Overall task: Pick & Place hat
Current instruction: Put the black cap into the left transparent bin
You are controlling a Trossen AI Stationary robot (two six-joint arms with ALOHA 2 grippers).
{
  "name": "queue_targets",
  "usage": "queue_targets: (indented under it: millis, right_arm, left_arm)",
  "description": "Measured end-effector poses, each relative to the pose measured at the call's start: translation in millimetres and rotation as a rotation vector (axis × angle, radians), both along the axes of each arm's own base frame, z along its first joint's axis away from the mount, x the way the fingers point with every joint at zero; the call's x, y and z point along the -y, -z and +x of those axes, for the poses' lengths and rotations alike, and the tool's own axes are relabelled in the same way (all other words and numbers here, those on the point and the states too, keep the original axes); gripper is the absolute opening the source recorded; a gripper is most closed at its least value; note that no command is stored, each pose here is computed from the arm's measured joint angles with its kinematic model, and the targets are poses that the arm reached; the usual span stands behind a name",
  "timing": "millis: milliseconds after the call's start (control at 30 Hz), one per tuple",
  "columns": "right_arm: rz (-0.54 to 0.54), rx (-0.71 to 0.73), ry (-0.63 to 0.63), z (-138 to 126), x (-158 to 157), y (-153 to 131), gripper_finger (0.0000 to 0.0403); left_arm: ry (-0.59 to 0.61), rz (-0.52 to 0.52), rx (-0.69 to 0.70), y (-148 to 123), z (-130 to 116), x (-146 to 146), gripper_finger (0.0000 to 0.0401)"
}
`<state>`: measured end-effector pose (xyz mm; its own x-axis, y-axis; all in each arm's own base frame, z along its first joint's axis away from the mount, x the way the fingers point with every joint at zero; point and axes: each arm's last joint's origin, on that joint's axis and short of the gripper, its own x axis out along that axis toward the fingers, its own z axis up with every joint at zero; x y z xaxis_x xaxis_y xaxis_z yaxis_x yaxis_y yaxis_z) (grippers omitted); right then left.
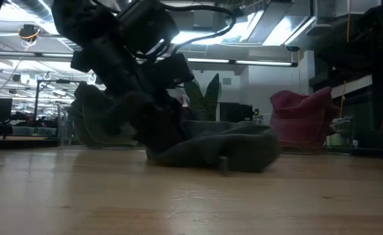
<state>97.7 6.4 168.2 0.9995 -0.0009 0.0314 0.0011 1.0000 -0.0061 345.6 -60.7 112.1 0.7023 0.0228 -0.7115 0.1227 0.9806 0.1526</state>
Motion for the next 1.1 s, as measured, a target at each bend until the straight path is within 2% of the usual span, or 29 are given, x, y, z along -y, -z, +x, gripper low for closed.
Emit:
queue_targets:
  millis: [167,367,567,767,900,1000,1100]
  right_arm:
    - [0.000,0.000,0.000,0.0,0.0,0.0,0.0016]
    - [0.000,0.000,0.000,0.0,0.0,0.0,0.0016]
    - [0.000,0.000,0.000,0.0,0.0,0.0,0.0016]
    - [0.000,0.000,0.000,0.0,0.0,0.0,0.0016]
    - [0.000,0.000,0.000,0.0,0.0,0.1,0.0016]
    - [0.000,0.000,0.000,0.0,0.0,0.0,0.0016]
    - [0.000,0.000,0.000,0.0,0.0,0.1,0.0016]
  left_arm:
    - [0.002,-0.003,0.019,5.1,3.4,1.5,0.0113]
    - [0.002,0.012,0.019,6.2,2.6,6.0,0.0033]
    - [-0.040,0.124,0.033,-0.6,-2.0,11.8,0.0028]
    - [-0.088,0.193,0.114,-32.3,-8.3,14.9,0.0028]
    - [-0.126,0.244,0.197,-64.8,-16.9,16.0,0.0028]
    - [-0.177,0.331,0.262,-89.9,-26.1,16.7,0.0028]
    - [-0.286,0.449,0.300,-109.1,-35.7,13.1,0.0028]
